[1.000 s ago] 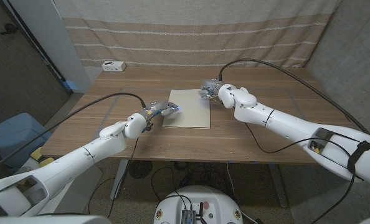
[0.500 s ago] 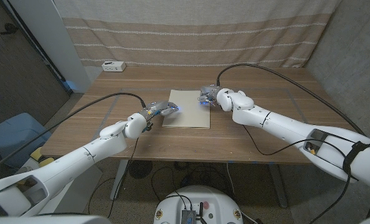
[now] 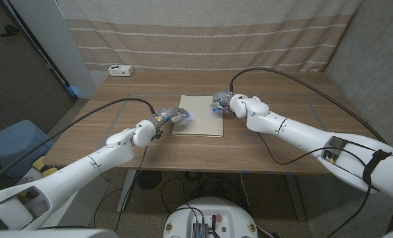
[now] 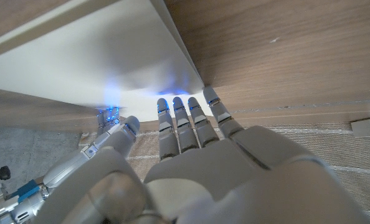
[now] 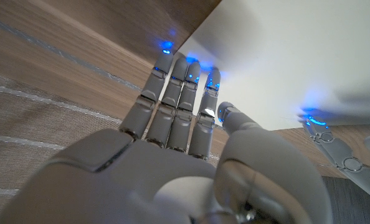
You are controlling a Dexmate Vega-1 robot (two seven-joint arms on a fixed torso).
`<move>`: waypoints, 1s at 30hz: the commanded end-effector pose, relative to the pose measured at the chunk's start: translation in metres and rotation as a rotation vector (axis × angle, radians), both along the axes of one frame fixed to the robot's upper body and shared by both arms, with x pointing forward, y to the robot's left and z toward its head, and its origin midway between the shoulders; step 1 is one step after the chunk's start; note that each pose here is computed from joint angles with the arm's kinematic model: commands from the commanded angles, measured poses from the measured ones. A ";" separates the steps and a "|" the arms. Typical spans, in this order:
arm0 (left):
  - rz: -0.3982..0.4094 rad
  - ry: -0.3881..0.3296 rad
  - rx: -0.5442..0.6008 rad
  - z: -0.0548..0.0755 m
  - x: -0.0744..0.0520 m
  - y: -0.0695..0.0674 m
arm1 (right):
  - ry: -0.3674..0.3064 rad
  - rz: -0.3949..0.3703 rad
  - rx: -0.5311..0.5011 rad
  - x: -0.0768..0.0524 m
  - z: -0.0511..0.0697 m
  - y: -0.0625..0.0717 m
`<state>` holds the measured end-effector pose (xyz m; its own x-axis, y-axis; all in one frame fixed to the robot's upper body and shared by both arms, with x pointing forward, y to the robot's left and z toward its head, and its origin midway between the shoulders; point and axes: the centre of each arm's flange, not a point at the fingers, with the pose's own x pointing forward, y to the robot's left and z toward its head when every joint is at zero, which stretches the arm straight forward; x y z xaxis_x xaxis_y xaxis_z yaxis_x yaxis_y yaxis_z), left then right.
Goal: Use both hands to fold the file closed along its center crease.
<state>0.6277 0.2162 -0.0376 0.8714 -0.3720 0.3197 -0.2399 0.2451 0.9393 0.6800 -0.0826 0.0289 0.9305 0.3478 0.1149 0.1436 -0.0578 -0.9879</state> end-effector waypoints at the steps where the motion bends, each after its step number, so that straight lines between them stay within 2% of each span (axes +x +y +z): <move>1: -0.038 -0.033 -0.072 0.004 -0.002 -0.001 | -0.076 0.009 0.093 -0.008 0.019 -0.011; 7: -0.069 -0.122 -0.160 0.007 -0.010 0.002 | -0.146 0.044 0.173 -0.016 0.027 -0.020; 13: -0.076 -0.179 -0.217 0.011 -0.017 0.007 | -0.232 0.127 0.347 -0.025 0.032 -0.038; 17: -0.087 -0.171 -0.269 0.012 -0.018 0.012 | -0.285 0.156 0.473 -0.033 0.035 -0.050; 21: -0.136 -0.135 -0.355 0.012 -0.018 0.018 | -0.340 0.144 0.539 -0.040 0.037 -0.060; 23: -0.158 -0.116 -0.414 0.014 -0.018 0.023 | -0.342 0.159 0.617 -0.044 0.038 -0.069; 24: -0.160 -0.115 -0.416 0.014 -0.018 0.023 | -0.342 0.161 0.619 -0.044 0.038 -0.069; 26: -0.199 -0.094 -0.496 0.015 -0.017 0.028 | -0.320 0.160 0.687 -0.046 0.037 -0.077; 30: -0.235 -0.072 -0.582 0.019 -0.018 0.035 | -0.261 0.198 0.798 -0.047 0.034 -0.090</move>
